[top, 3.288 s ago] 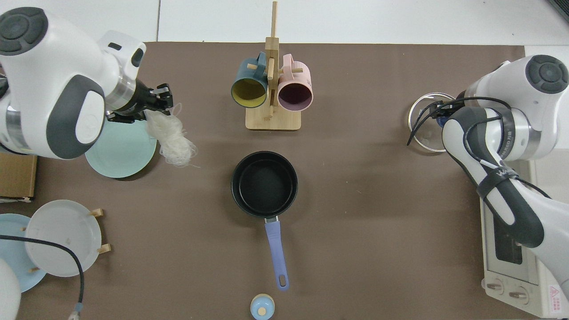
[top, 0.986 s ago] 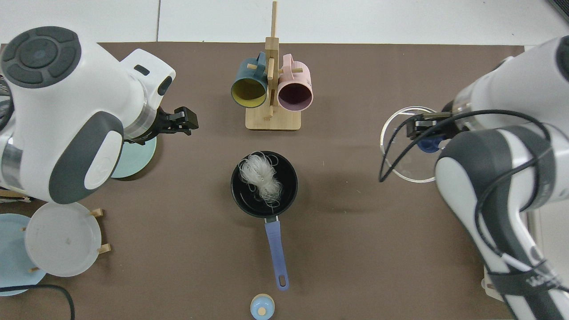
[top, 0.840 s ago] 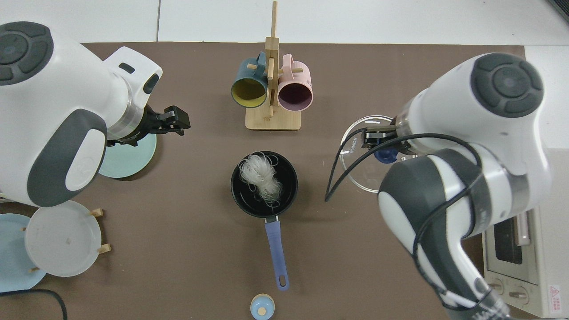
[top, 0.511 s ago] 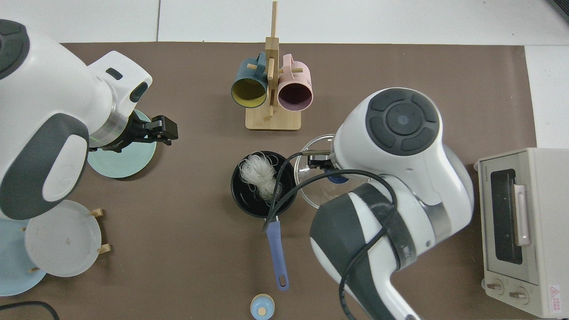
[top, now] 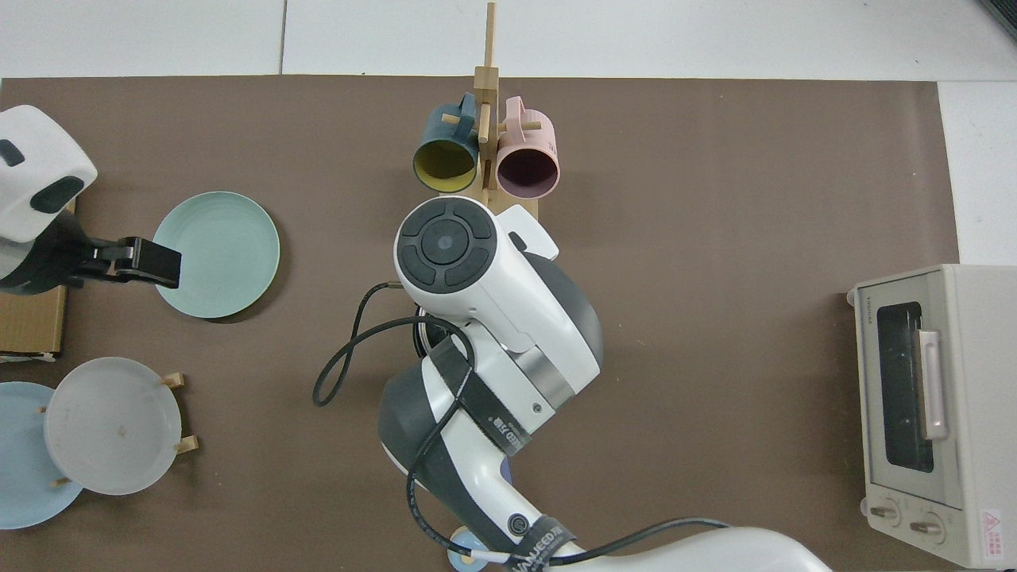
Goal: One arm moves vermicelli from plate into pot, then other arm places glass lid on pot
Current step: 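Lower the glass lid onto the pot with the right gripper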
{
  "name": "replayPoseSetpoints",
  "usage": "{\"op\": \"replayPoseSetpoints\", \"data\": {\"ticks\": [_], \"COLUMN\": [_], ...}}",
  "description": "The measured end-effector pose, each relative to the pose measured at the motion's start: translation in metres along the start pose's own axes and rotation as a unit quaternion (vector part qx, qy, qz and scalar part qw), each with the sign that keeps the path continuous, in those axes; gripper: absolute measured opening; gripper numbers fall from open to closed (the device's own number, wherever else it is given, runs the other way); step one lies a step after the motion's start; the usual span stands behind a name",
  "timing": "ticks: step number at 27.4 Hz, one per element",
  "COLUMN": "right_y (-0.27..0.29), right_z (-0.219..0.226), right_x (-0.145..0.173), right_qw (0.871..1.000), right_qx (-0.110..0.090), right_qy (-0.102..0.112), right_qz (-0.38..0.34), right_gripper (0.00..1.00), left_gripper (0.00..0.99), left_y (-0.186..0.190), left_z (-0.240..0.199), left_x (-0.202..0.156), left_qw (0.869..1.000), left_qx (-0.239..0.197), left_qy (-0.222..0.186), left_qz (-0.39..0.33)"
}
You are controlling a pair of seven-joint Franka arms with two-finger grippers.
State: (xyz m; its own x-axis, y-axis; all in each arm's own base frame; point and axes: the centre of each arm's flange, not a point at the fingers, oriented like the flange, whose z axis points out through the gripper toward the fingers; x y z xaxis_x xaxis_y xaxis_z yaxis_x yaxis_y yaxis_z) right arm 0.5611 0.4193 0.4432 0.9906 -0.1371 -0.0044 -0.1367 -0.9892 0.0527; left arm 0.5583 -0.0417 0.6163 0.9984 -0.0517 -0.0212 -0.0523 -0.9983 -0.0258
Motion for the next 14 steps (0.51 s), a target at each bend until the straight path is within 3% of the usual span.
{"op": "replayPoseSetpoints", "data": {"ticks": [8, 14], "right_y": [-0.019, -0.025], "right_z": [0.025, 0.020], "right_x": [0.000, -0.003], "right_qw": [1.000, 1.000], "right_qx": [-0.016, -0.013], "right_qy": [0.001, 0.007], "right_qz": [-0.011, -0.014], "right_gripper": [0.65, 0.65], "left_gripper": [0.991, 0.991], "left_y": [0.001, 0.004], "left_z": [0.000, -0.002], "left_x": [0.000, 0.002], "left_qw": [1.000, 1.000], "left_qx": [-0.001, -0.002], "left_qy": [0.002, 0.010], "left_qz": [0.006, 0.009]}}
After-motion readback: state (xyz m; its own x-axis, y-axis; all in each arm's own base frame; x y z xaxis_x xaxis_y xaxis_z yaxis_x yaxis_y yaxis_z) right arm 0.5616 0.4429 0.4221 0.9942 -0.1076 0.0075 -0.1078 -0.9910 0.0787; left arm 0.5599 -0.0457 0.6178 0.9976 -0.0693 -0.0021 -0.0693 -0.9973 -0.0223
